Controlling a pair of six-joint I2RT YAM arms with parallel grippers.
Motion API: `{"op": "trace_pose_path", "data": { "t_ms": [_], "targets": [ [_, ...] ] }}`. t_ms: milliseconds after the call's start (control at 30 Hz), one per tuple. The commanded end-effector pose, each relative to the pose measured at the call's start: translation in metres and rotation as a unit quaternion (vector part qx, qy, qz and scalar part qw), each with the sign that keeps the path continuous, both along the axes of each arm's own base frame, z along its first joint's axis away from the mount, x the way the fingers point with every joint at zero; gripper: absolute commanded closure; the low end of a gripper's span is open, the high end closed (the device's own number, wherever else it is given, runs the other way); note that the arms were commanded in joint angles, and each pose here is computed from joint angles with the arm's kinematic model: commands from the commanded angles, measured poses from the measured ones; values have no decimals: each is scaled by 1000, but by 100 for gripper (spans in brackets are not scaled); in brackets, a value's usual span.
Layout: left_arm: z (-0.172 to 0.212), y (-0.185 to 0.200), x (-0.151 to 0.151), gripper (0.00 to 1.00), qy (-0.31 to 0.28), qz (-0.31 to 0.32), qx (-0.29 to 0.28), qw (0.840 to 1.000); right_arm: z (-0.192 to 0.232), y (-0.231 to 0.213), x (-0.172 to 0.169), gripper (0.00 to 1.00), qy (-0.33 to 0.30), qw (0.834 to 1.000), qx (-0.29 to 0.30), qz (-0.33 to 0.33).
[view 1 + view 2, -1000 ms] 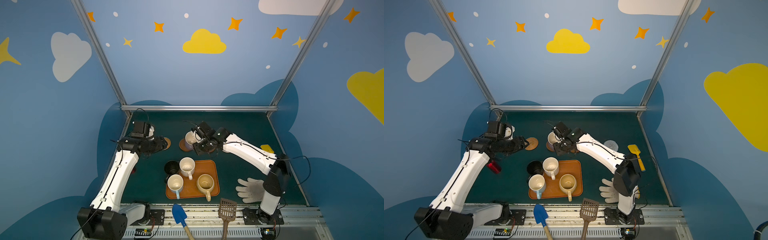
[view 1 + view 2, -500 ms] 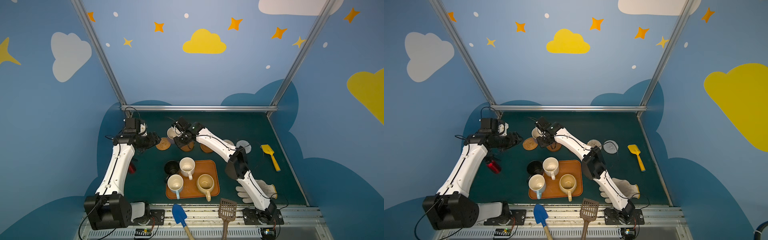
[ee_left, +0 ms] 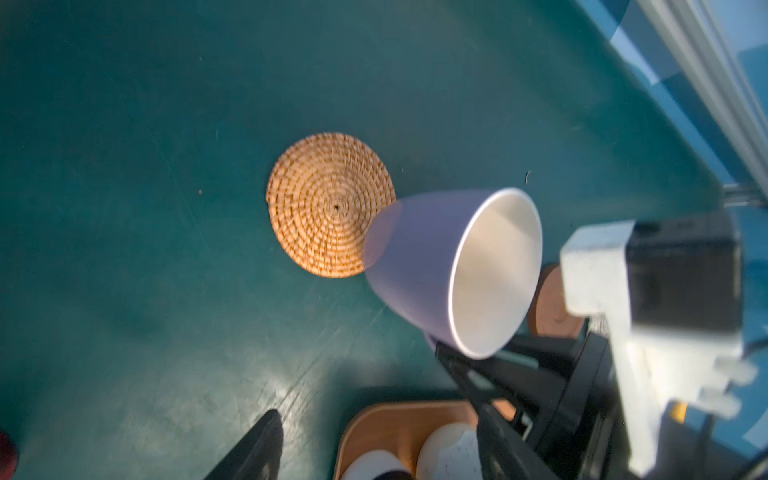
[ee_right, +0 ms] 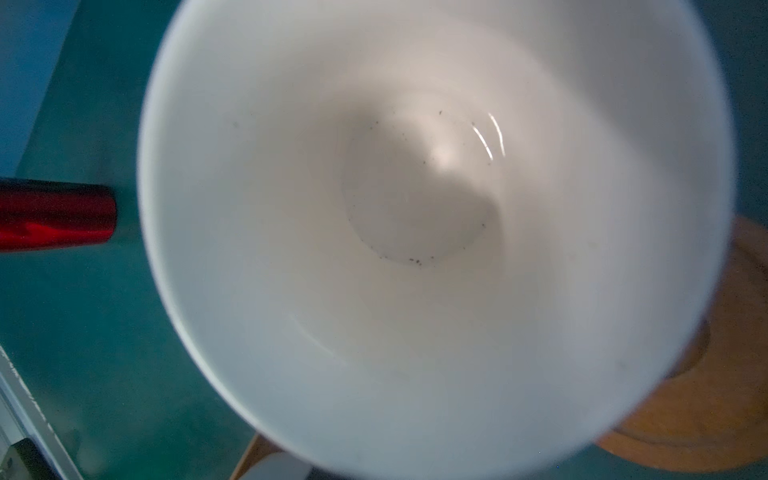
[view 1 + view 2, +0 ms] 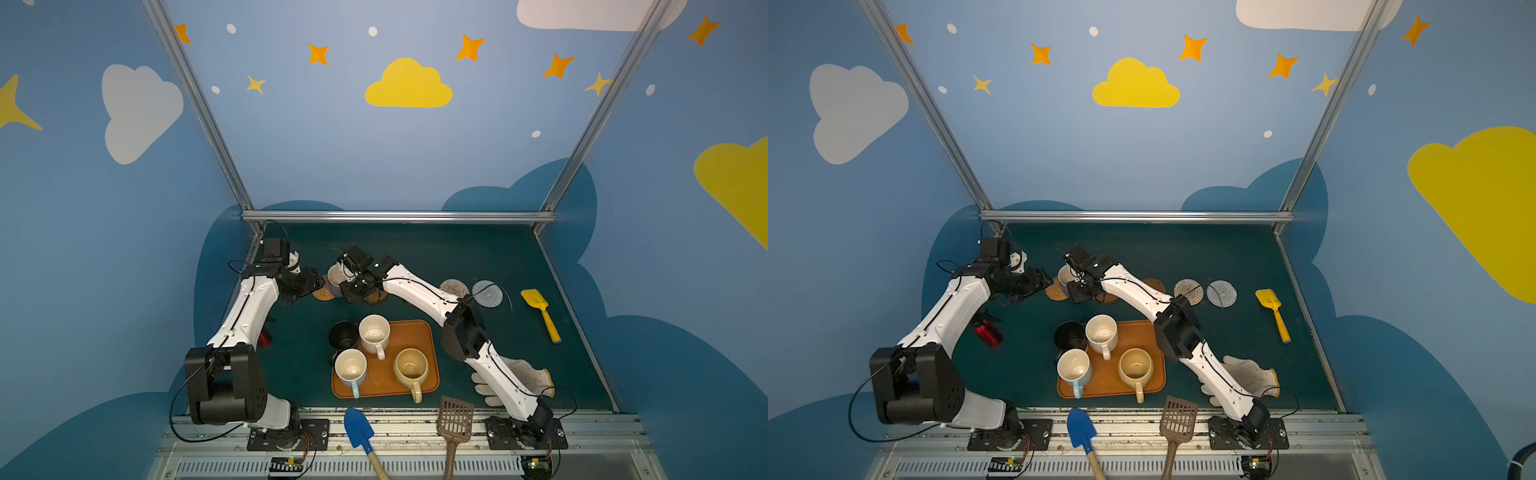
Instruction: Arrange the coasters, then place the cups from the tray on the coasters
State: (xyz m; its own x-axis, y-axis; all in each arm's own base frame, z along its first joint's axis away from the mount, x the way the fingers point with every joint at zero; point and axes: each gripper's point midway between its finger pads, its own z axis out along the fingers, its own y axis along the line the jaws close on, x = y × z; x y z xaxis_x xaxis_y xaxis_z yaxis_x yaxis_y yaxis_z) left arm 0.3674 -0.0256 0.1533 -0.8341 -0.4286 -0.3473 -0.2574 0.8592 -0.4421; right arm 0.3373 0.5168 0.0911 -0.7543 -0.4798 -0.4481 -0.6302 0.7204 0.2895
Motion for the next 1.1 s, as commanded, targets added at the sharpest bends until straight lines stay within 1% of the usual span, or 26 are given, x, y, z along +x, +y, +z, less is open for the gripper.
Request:
{"op": "trace_pose_path", "data": {
  "t_ms": [0,133,300,400,467,533,700,800,967,1067],
  "targets": [
    [5,6,24,26,-37,24,-6,999,28,30,7,100,-18,997,69,-8],
    [1,3,44,25,-65,25,-23,997,21,36,10,100,-21,997,76,-13],
    [-9,5,57,25,-60,38,-32,997,18,39,21,100,-27,996,85,-30],
    [-13,1,63,25,-60,31,-43,997,18,40,25,100,-24,995,93,-38],
    [-12,-1,66,25,-69,28,-48,996,20,42,26,100,-25,994,98,-38],
    [-12,-1,68,25,-72,27,-50,996,23,44,23,100,-24,994,100,-36],
    [-25,-2,67,25,-57,23,-49,997,29,50,20,100,-39,993,107,-34],
    [-38,4,65,25,-40,36,-36,998,20,53,23,100,-21,992,117,-40],
    [-38,9,70,26,-49,45,-24,998,15,52,28,100,-18,992,118,-42],
    [-40,7,73,26,-50,39,-29,998,17,54,27,100,-21,992,122,-37]
  ]
}}
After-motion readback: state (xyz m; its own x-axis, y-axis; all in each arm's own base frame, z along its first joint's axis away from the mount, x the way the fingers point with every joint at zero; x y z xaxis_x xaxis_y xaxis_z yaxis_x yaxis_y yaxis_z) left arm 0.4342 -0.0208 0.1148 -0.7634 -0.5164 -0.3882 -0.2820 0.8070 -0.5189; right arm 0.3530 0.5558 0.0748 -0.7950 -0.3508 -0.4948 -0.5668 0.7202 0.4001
